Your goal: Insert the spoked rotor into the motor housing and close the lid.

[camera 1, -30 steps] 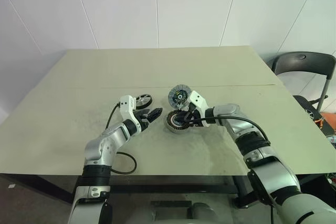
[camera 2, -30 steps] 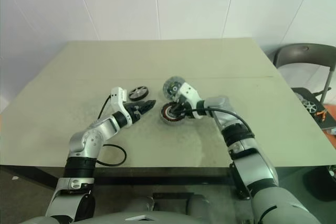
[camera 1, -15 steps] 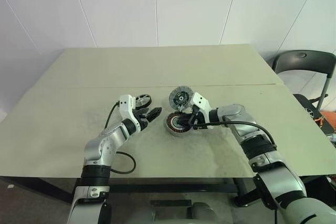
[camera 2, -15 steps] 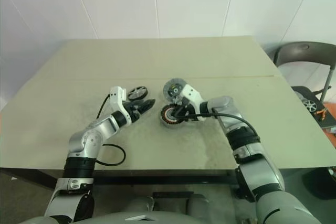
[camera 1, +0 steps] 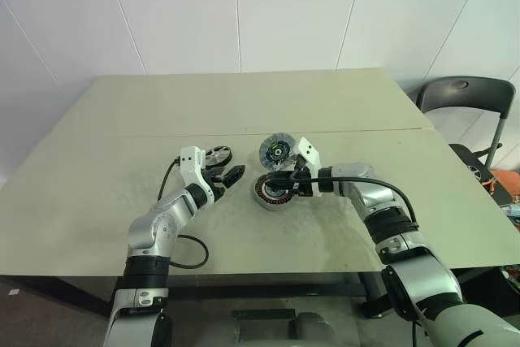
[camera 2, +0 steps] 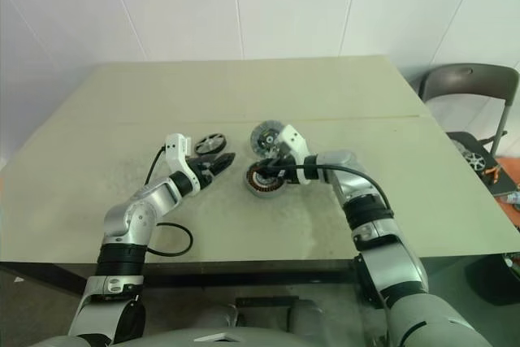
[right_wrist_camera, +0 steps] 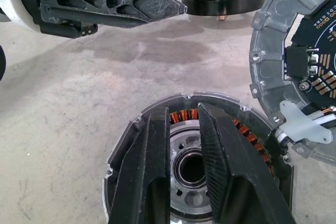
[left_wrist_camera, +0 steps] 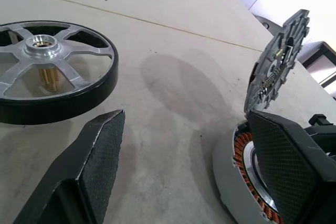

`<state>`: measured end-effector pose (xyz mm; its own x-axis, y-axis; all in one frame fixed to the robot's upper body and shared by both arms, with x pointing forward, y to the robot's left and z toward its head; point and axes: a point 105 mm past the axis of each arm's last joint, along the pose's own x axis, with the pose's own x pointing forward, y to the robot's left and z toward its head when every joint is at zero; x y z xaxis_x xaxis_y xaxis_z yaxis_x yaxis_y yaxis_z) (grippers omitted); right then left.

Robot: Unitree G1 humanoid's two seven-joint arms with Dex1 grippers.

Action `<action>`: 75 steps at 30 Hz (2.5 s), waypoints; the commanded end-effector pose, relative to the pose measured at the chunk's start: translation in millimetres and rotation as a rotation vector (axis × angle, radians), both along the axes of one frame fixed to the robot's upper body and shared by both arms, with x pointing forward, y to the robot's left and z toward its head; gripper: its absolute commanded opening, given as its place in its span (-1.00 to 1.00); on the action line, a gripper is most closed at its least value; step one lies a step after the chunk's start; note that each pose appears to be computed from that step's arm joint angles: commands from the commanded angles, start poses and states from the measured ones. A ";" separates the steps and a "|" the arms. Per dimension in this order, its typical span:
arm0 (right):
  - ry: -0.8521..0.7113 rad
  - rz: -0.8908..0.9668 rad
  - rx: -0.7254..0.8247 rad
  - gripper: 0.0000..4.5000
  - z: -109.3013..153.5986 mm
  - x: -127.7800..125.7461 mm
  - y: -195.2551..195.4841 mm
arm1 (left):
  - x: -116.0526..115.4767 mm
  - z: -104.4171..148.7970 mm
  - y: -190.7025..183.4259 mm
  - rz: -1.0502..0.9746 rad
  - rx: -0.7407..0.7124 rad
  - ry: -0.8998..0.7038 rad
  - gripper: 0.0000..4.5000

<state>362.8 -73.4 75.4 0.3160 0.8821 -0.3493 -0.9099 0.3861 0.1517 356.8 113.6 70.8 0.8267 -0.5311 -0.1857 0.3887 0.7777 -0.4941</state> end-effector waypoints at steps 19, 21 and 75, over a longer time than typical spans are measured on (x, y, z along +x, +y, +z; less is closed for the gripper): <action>-0.040 -0.031 -0.158 -1.00 -14.6 5.8 -10.5 | 2.0 10.3 4.0 0.016 0.004 -0.046 0.75; -0.048 -0.030 -0.194 -1.00 -21.2 5.6 -10.2 | 1.7 9.9 4.1 0.018 0.004 -0.045 0.75; -0.093 0.040 0.255 -1.00 69.4 1.3 -3.2 | 20.4 0.5 55.9 0.389 -0.450 0.175 0.75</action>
<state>361.9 -80.3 125.3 0.3020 0.9434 -0.1368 -0.9227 0.3254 0.2069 369.8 171.5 54.2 0.9461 -0.2409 -0.2166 -0.0384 0.5803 -0.8135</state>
